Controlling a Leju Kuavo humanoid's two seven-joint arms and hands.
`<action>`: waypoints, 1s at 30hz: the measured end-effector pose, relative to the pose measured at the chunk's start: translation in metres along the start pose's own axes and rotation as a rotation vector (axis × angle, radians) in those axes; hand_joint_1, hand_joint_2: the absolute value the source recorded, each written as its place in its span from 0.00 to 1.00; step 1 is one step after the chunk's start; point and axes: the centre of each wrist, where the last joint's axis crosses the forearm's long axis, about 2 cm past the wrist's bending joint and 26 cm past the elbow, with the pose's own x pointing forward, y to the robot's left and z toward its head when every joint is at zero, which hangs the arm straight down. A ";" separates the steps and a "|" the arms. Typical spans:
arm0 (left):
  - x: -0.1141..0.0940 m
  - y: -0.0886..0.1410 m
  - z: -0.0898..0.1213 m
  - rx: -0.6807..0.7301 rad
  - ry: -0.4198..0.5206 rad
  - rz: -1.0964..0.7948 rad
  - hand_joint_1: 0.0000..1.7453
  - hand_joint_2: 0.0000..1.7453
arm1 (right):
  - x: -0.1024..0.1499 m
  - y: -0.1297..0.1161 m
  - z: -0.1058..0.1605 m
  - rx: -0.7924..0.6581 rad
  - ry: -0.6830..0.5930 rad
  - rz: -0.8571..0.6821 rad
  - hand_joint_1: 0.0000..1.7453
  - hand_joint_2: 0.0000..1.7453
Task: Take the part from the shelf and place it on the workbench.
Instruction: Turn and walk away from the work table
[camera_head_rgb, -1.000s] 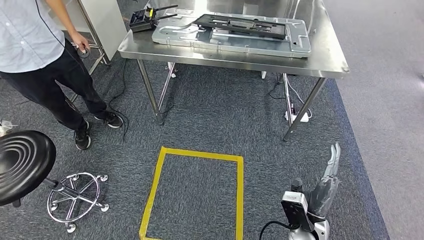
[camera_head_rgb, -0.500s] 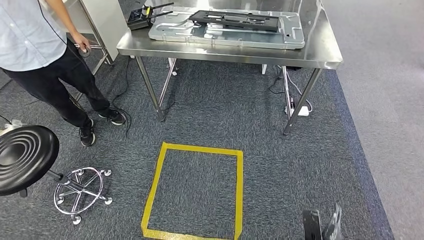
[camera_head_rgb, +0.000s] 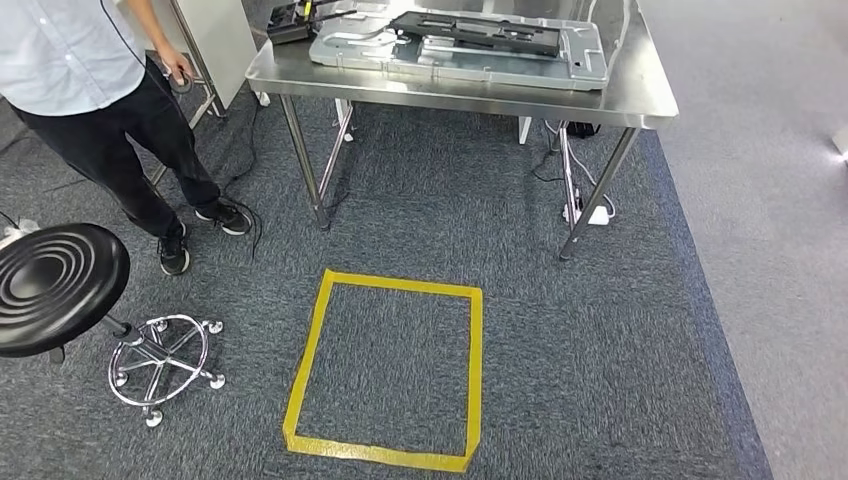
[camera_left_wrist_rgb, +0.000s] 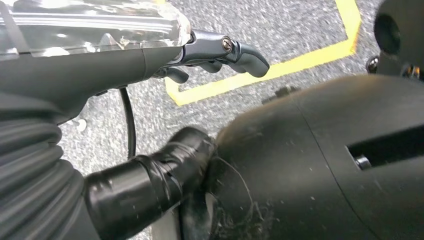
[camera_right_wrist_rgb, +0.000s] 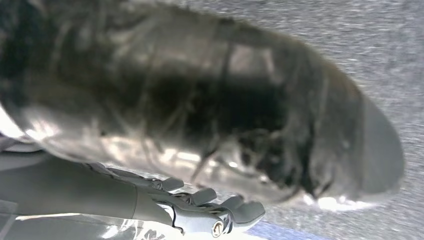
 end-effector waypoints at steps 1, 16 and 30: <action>0.000 0.000 0.000 -0.001 0.000 0.000 0.00 0.00 | -0.002 0.000 0.001 0.002 0.005 0.003 0.00 0.00; -0.003 -0.001 0.001 -0.005 -0.009 -0.002 0.00 0.00 | -0.007 0.003 0.005 0.065 0.078 0.023 0.00 0.00; -0.002 0.000 0.001 -0.004 -0.011 -0.001 0.00 0.00 | -0.005 0.015 0.014 0.159 0.057 0.104 0.00 0.00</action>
